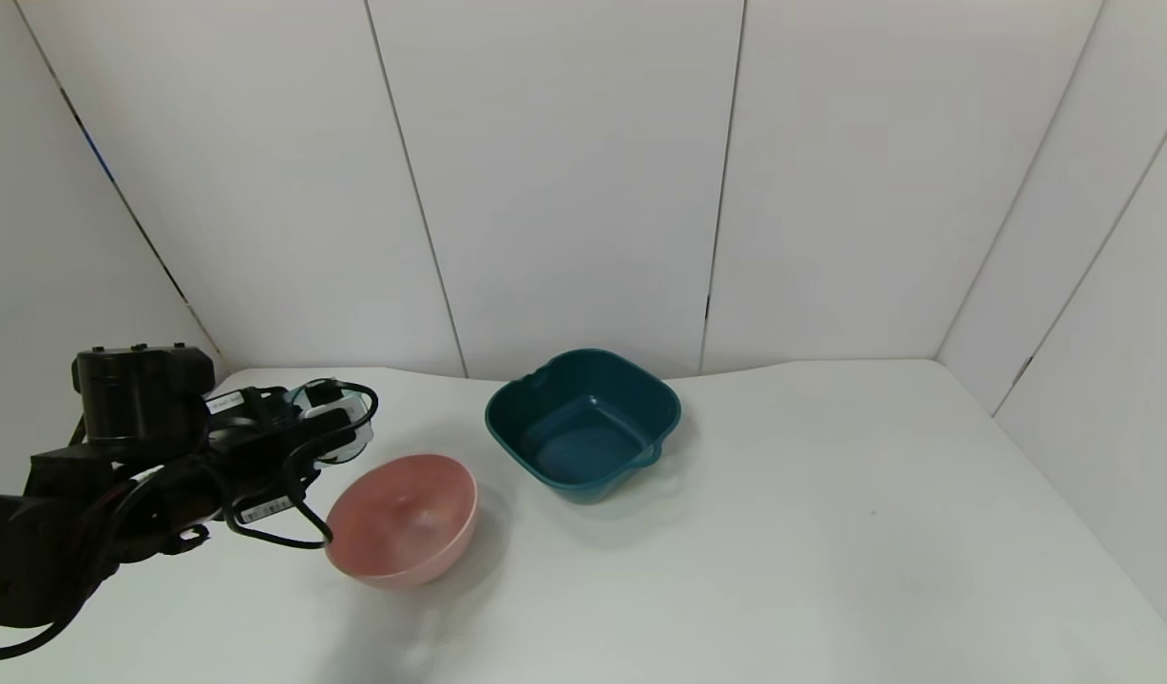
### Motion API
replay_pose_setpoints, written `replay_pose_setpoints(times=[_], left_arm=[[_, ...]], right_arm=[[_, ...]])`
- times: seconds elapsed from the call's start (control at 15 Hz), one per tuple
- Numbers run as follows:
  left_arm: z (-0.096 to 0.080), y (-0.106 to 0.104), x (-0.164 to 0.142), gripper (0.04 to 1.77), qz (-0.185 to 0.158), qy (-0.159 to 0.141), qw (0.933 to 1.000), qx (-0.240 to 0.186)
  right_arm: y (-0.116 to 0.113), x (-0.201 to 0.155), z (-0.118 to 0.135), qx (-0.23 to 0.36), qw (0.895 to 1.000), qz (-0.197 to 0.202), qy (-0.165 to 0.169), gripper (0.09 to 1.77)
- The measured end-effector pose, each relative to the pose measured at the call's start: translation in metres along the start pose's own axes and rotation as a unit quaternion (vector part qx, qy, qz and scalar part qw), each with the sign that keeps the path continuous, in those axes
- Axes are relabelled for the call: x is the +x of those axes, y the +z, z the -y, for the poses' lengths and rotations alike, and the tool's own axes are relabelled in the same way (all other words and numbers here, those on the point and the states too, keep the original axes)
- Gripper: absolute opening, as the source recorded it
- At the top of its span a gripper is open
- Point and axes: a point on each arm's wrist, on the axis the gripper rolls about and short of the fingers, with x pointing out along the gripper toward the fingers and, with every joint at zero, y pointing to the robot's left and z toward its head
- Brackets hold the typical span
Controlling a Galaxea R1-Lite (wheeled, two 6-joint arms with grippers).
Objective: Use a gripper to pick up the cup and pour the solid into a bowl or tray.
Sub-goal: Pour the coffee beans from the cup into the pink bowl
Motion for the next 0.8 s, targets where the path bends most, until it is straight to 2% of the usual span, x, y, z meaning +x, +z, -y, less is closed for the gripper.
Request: replay_pose_setpoints(times=[0.27, 0.47, 0.8], left_arm=[[0.001, 0.006, -0.001, 1.31, -0.02, 0.009, 0.9996, 0.02], [0.005, 0.009, -0.001, 1.31, -0.032, -0.002, 0.9989, 0.034], [0.01, 0.018, -0.003, 1.31, -0.05, 0.002, 0.9975, 0.05]], right_arm=[[0.0, 0.0, 0.0, 0.0, 1.0, 0.0, 0.0, 1.71], [0.0, 0.0, 0.0, 0.0, 1.0, 0.0, 0.0, 1.71], [0.0, 0.0, 0.0, 0.0, 1.0, 0.0, 0.0, 1.71]])
